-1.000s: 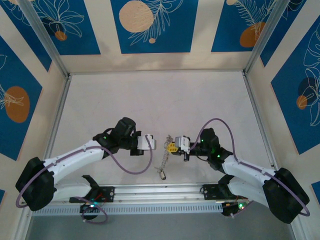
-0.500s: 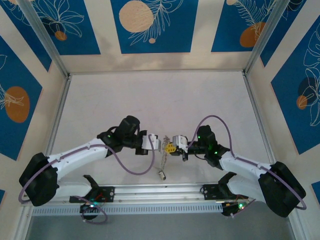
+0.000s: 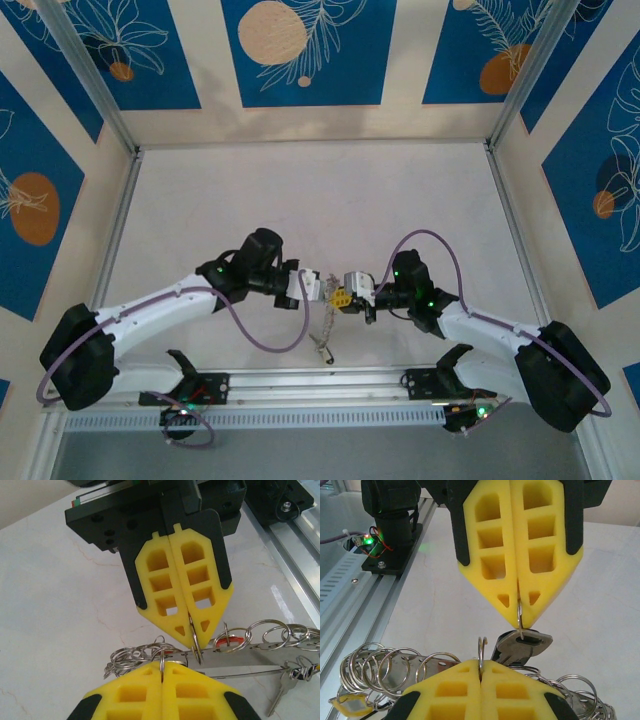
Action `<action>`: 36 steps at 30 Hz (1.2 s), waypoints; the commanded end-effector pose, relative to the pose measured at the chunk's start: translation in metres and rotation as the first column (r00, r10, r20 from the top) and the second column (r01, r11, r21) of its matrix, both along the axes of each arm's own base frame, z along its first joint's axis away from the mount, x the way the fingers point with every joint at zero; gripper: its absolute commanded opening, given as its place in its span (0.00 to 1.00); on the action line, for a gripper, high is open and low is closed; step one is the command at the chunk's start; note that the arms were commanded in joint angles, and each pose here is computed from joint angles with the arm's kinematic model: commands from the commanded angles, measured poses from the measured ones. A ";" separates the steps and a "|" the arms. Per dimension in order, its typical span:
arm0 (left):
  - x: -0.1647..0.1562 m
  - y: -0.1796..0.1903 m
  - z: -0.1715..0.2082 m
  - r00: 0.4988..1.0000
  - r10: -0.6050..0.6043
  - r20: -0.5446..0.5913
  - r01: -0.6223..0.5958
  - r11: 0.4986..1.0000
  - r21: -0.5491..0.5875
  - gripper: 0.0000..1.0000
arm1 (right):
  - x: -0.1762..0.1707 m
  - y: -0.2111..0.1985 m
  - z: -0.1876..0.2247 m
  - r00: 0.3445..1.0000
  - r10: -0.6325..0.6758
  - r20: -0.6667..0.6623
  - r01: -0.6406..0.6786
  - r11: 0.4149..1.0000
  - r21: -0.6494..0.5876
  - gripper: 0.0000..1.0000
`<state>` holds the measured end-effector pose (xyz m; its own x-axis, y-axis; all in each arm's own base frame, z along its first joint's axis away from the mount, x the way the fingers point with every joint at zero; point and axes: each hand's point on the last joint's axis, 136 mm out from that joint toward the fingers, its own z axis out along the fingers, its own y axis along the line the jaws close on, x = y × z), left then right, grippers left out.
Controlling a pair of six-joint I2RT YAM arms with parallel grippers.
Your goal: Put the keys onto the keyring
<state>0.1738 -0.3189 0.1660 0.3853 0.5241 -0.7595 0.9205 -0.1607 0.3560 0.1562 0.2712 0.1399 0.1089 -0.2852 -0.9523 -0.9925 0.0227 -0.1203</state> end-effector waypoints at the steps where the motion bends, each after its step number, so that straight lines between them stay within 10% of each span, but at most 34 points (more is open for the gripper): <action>1: -0.010 -0.007 0.006 0.997 -0.075 0.003 0.075 0.997 -0.003 0.00 | 0.000 0.006 0.020 0.999 0.040 0.022 -0.041 0.998 0.045 0.00; 36: -0.027 -0.004 -0.005 0.984 -0.167 0.069 0.163 0.985 0.057 0.00 | 0.004 0.000 0.022 1.000 0.018 0.010 -0.019 0.998 0.060 0.00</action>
<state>0.1615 -0.3245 0.1660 0.4938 0.5031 -0.7093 0.8694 -0.2696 0.4141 0.1582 0.2677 0.1410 0.0833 -0.2778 -0.9570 -0.9952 0.0262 -0.0943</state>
